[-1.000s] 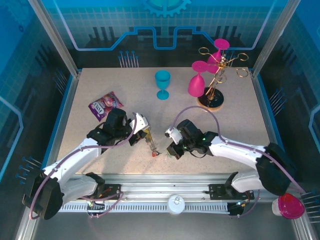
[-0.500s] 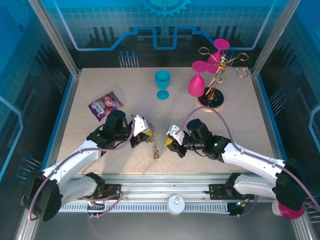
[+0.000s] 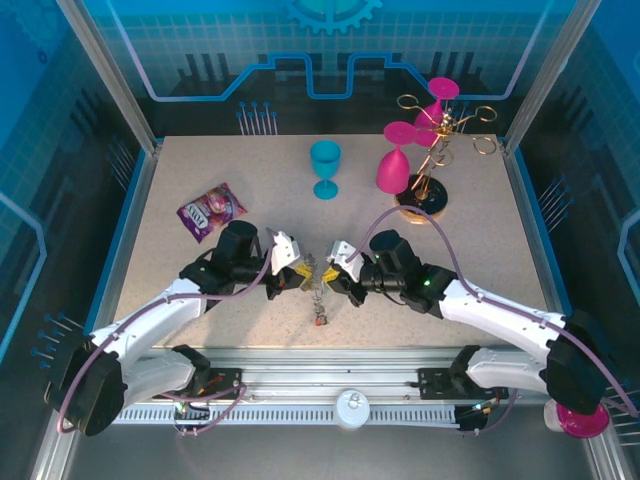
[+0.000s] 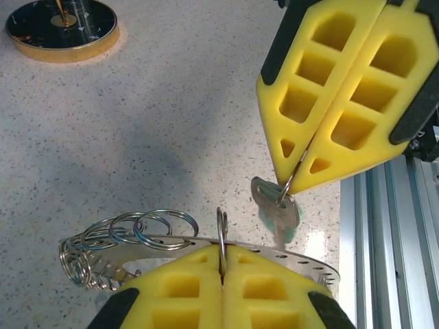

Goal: Put the keys on the keyring

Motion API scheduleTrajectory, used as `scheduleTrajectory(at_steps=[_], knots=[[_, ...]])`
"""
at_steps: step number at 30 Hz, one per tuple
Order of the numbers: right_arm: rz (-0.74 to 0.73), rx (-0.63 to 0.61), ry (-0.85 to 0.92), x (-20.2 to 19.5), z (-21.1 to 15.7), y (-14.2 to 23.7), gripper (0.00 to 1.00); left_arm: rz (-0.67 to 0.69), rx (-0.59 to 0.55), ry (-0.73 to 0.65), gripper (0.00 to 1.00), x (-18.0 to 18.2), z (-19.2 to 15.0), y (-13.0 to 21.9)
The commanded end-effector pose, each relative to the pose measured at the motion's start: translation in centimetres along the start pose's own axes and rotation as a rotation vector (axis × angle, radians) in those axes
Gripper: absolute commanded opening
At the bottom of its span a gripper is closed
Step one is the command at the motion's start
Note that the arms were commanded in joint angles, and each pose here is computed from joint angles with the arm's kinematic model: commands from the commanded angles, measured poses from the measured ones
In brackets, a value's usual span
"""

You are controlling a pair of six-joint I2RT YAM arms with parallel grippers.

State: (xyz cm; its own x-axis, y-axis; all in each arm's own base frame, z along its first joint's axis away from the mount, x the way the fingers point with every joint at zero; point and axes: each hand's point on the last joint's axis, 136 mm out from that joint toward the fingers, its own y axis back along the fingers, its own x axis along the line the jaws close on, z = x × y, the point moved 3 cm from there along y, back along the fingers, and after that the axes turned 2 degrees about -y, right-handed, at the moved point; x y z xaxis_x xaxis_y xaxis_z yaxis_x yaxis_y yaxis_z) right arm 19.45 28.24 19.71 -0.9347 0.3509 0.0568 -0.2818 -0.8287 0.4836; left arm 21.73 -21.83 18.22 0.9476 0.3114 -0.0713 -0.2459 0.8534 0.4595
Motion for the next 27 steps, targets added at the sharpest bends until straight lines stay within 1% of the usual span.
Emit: scheduleTrajectory(at_steps=[1,10,27], knots=[[0.003,-0.055,0.045,0.0,2.1,-0.1,0.00,-0.040,-0.037,-0.007,0.00,-0.5,1.3,-0.1],[0.031,-0.073,0.061,0.2,3.2,-0.6,0.00,-0.050,-0.038,-0.016,0.00,-0.7,1.3,-0.2],[0.034,-0.080,0.059,0.0,3.7,-1.5,0.00,-0.060,-0.035,-0.018,0.00,-0.8,1.3,-0.2]])
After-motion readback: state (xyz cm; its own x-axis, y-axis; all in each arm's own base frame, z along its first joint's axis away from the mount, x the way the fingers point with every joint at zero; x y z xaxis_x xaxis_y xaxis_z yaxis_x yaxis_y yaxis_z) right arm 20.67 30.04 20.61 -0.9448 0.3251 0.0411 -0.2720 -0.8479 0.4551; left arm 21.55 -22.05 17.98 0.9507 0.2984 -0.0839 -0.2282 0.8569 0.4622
